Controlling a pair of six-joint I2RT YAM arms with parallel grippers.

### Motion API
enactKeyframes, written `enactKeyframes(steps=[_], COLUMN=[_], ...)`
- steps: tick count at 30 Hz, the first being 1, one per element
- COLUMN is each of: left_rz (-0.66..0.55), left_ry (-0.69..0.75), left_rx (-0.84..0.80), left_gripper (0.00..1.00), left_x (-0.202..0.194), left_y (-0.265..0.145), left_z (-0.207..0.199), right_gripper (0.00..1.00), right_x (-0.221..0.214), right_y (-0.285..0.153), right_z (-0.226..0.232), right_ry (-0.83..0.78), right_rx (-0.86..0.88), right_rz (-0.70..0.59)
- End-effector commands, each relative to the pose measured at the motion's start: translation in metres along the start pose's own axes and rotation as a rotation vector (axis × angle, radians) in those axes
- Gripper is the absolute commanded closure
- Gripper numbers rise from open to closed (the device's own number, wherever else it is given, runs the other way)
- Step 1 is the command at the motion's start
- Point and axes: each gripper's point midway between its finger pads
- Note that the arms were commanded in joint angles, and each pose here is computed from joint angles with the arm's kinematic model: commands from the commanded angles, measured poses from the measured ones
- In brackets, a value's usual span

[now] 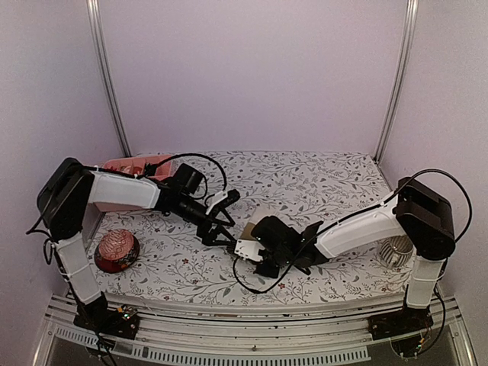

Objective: Roll the underwear
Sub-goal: Roll the underwear at the center of the board.

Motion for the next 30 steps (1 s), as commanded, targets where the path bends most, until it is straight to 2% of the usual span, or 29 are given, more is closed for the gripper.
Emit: enactKeyframes(steps=[1,11,14,20,24,30], left_rz=[-0.088,-0.112,-0.073,-0.004,0.047,0.116], left_ry=[0.148,0.587,0.701,0.850,0.934,1.012], left_rx=[0.136,0.362,0.423,0.411,0.462,0.578], left_gripper=[0.01,0.04,0.08,0.10,0.18,0.33], left_x=[0.019,0.011,0.006,-0.009,-0.013,-0.015], left_y=[-0.033,-0.055,-0.045,-0.005,0.019,0.042], left_z=[0.004,-0.021,-0.029,-0.065,-0.073,-0.057], right_gripper=[0.96,0.93,0.93,0.93,0.93,0.93], right_x=[-0.037,-0.027,-0.025,-0.029,-0.030,-0.034], right_y=[-0.003,-0.017,-0.021,-0.024,-0.020,-0.016], right_z=[0.016,0.005,0.001,0.009,0.009,0.001], right_ry=[0.104,0.282,0.348,0.437,0.463,0.506], right_rx=[0.134,0.377,0.461,0.614,0.654,0.687], right_rz=[0.136,0.105,0.103,0.148,0.173,0.170])
Point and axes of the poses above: each gripper's point midway between its finger pads, its own y axis out along the fingers, its own z axis along the line the jaws close on, x = y × z, and after that the axes turned 6 degrees about y, right-handed
